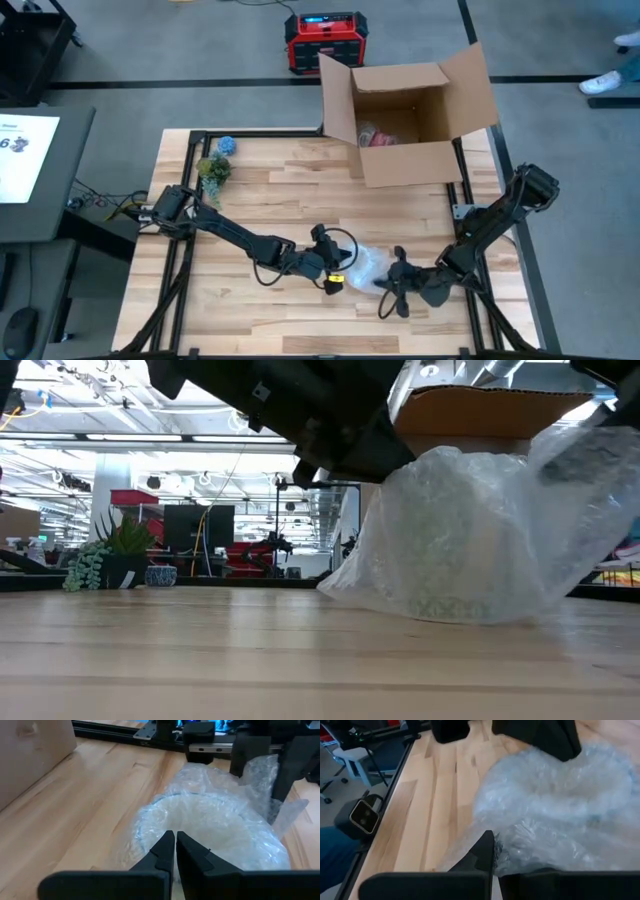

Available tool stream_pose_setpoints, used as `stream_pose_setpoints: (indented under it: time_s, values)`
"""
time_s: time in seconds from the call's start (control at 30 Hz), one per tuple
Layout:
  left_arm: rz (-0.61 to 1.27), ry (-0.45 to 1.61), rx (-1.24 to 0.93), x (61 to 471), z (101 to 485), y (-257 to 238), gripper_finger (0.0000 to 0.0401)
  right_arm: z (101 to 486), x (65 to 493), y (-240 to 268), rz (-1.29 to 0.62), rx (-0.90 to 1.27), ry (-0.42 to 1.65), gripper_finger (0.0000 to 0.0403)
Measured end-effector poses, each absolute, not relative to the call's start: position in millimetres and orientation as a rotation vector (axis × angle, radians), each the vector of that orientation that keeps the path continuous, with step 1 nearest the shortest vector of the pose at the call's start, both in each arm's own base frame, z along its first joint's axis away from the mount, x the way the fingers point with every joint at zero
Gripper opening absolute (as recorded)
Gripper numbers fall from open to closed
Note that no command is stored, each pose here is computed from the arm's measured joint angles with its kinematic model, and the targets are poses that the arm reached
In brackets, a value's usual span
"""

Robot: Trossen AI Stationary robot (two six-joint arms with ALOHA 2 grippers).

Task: Wrap mug
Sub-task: Wrap the white patterned mug in the bubble wrap

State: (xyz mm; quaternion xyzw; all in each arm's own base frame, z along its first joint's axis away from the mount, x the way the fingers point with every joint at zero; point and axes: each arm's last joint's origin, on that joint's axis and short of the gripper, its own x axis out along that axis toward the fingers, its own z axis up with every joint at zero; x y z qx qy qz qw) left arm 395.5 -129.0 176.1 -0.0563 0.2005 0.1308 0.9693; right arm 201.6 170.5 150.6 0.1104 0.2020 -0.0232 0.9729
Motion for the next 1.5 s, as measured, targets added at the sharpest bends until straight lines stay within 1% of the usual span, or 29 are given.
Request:
stream_pose_setpoints:
  time_s: [0.23,0.5,1.0,1.23,1.5]
  values:
    - [0.258,0.396,-0.108,396.2,176.4,-129.3,0.0000,152.2,208.2,164.0,-0.066,0.215,0.393,0.0000]
    - [0.258,0.390,-0.100,398.6,170.5,-130.2,0.0000,157.9,211.4,164.9,-0.043,0.197,0.341,0.0000]
    - [0.218,0.339,-0.088,400.1,172.2,-137.9,0.0000,155.1,210.1,164.1,-0.065,0.224,0.363,0.0000]
    - [0.203,0.342,-0.043,399.3,172.3,-140.5,0.0000,152.4,209.5,162.1,-0.091,0.223,0.382,0.0000]
    - [0.212,0.368,-0.033,397.9,170.8,-139.7,0.0000,155.4,210.4,163.5,-0.082,0.223,0.354,0.0000]
